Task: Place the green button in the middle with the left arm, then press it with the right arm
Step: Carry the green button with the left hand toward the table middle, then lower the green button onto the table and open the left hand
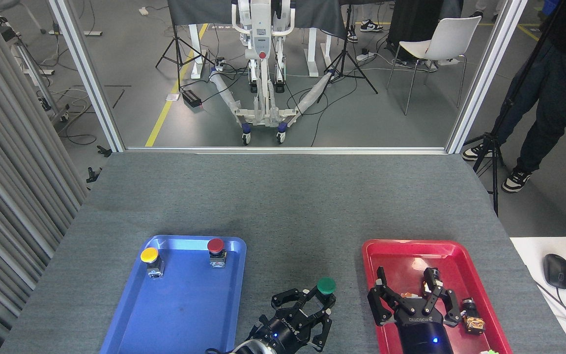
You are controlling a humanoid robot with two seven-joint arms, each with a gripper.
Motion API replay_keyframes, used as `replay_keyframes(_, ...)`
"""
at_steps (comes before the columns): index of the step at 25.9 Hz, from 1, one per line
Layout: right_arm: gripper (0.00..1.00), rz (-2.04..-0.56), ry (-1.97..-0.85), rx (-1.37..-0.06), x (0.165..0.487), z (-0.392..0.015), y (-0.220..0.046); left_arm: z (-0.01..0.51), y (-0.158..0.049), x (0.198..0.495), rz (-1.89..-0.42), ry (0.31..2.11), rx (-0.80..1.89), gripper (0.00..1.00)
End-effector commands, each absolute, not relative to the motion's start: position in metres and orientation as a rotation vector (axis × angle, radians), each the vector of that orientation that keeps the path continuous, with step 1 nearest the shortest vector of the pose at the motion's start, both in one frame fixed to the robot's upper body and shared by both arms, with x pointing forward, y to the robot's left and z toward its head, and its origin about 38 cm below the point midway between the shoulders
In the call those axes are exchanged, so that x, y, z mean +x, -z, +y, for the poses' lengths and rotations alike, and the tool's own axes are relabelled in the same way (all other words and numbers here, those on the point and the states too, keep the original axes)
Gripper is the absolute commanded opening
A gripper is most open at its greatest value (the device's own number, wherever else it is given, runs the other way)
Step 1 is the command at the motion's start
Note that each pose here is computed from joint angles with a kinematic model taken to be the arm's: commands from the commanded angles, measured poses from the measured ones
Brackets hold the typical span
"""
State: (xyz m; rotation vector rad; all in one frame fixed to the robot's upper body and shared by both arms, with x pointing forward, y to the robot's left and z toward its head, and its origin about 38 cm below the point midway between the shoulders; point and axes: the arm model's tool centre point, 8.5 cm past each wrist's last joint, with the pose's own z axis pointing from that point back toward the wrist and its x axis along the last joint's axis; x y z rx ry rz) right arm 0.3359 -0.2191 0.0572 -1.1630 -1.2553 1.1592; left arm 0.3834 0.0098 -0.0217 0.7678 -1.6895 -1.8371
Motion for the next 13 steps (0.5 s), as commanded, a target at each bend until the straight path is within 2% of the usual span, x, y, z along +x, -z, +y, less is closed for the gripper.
replay_keyframes(1,1.00,-1.255,-1.161,-1.159,0.336,-0.218,-0.057,0.009,0.023,0.382,-1.692,1.839,0.766,0.23)
replay_keyframes(6,1.00,-1.255,-1.164,-1.155,0.336,-0.218,-0.057,0.011,0.031,0.377,-1.672,1.850,0.754,0.28)
replay_keyframes(7,1.00,-1.257,-1.166,-1.153,0.336,-0.217,-0.057,0.011,0.031,0.377,-1.676,1.846,0.758,0.32)
replay_keyframes(9,1.00,-1.270,-1.176,-1.146,0.337,-0.211,-0.057,0.012,0.030,0.378,-1.680,1.836,0.768,0.46)
replay_keyframes(11,1.00,-1.280,-1.182,-1.141,0.337,-0.207,-0.058,0.014,0.031,0.379,-1.670,1.831,0.781,0.53)
replay_keyframes(13,1.00,-1.282,-1.187,-1.136,0.337,-0.206,-0.057,0.016,0.030,0.382,-1.654,1.820,0.813,0.69)
